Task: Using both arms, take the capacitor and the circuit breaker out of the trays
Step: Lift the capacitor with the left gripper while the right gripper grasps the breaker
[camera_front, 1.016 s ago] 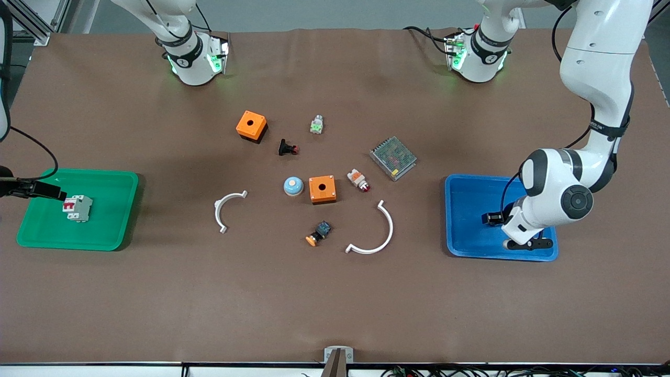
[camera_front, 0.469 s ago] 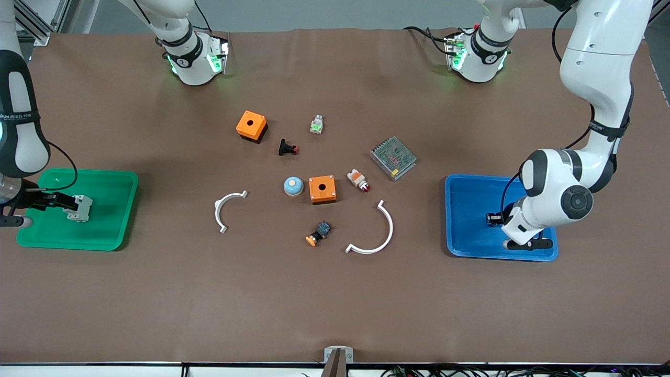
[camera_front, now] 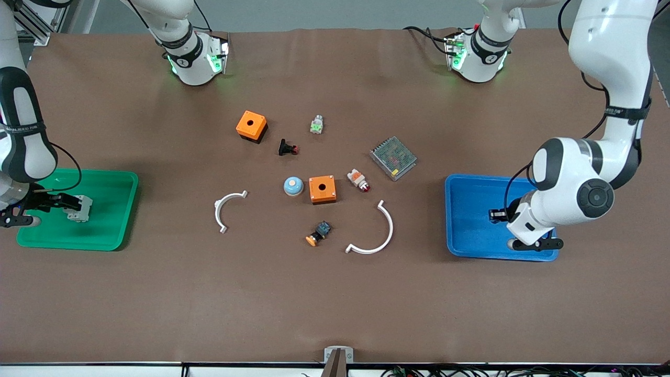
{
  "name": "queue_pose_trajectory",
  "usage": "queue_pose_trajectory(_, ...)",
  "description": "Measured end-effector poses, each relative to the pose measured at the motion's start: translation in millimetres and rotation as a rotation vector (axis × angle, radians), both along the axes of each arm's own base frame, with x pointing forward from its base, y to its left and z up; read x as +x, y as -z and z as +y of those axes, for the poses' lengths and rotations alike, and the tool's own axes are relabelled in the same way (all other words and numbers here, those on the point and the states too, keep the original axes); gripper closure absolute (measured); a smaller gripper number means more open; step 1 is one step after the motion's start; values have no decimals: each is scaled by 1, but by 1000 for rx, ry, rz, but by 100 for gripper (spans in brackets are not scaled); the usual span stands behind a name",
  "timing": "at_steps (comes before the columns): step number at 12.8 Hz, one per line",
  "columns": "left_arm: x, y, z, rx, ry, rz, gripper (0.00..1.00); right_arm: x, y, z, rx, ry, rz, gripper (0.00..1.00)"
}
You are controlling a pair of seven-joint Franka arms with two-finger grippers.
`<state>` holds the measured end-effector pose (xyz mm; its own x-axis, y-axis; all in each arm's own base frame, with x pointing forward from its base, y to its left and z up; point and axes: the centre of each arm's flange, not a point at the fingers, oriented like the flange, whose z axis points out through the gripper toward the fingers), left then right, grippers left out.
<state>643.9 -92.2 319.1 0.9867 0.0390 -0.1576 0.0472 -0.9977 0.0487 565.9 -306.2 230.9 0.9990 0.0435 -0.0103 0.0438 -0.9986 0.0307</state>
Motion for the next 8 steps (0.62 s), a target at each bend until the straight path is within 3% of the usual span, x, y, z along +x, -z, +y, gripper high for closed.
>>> queue_pose_trajectory(3,5,-49,-86,-6,-70,-11,66,-3,22,5,0,-12,-3,0)
queue_pose_trajectory(5,8,-39,-153,-14,-132,-5,66,-4,26,7,1,-43,0,4)
queue_pose_trajectory(8,15,-4,-231,-29,-210,-21,66,-6,30,6,3,-65,7,41)
